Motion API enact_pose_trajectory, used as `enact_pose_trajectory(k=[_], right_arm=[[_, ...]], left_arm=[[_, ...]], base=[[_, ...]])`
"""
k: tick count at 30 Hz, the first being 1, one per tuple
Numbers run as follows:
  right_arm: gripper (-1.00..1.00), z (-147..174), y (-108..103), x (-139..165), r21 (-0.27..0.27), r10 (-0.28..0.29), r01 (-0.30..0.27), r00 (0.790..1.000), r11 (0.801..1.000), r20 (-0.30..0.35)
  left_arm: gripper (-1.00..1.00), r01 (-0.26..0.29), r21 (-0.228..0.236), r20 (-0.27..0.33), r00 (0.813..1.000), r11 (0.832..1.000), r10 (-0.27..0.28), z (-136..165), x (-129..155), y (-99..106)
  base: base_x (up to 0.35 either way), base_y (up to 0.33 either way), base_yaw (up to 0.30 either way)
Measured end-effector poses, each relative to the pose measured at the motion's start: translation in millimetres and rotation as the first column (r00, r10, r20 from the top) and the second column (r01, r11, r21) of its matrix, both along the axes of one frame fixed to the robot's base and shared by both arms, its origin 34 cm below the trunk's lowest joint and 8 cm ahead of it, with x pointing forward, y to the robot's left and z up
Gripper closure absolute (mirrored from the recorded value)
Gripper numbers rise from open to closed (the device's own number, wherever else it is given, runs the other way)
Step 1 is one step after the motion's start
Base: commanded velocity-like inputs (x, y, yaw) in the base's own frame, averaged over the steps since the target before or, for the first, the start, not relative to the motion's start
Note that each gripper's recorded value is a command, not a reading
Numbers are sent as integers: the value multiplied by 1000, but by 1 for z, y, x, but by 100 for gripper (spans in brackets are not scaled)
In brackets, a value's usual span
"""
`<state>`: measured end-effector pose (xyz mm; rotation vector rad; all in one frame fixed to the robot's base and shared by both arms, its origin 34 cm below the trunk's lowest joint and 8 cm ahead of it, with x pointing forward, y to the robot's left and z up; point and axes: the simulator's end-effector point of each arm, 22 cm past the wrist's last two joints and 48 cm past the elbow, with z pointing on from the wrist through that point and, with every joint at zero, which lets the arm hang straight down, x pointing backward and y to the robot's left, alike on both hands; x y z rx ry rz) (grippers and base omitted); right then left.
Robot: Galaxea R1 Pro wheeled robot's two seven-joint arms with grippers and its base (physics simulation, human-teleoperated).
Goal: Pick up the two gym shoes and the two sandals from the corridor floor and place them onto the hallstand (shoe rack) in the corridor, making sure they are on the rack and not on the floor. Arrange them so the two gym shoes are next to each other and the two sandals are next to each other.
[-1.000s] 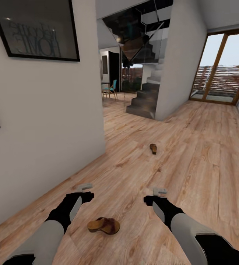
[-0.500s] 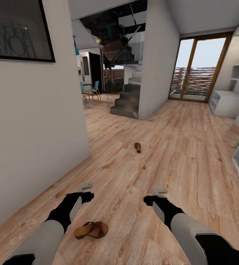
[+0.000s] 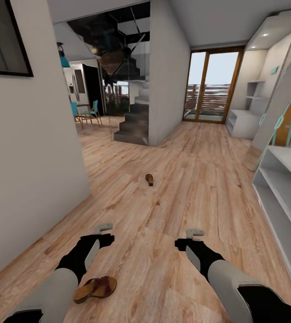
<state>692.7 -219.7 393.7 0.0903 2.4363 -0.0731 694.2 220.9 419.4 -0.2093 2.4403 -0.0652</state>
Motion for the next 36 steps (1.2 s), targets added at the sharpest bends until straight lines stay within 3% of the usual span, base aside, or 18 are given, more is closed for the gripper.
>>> enact_pose_trajectory(k=[36], right_arm=[[-100, 0, 0, -1, -1, 1, -1, 1000, 1000, -1]], left_arm=[[-100, 0, 0, 3, 1000, 1000, 0, 2, 0, 0]], base=[[0, 0, -300]])
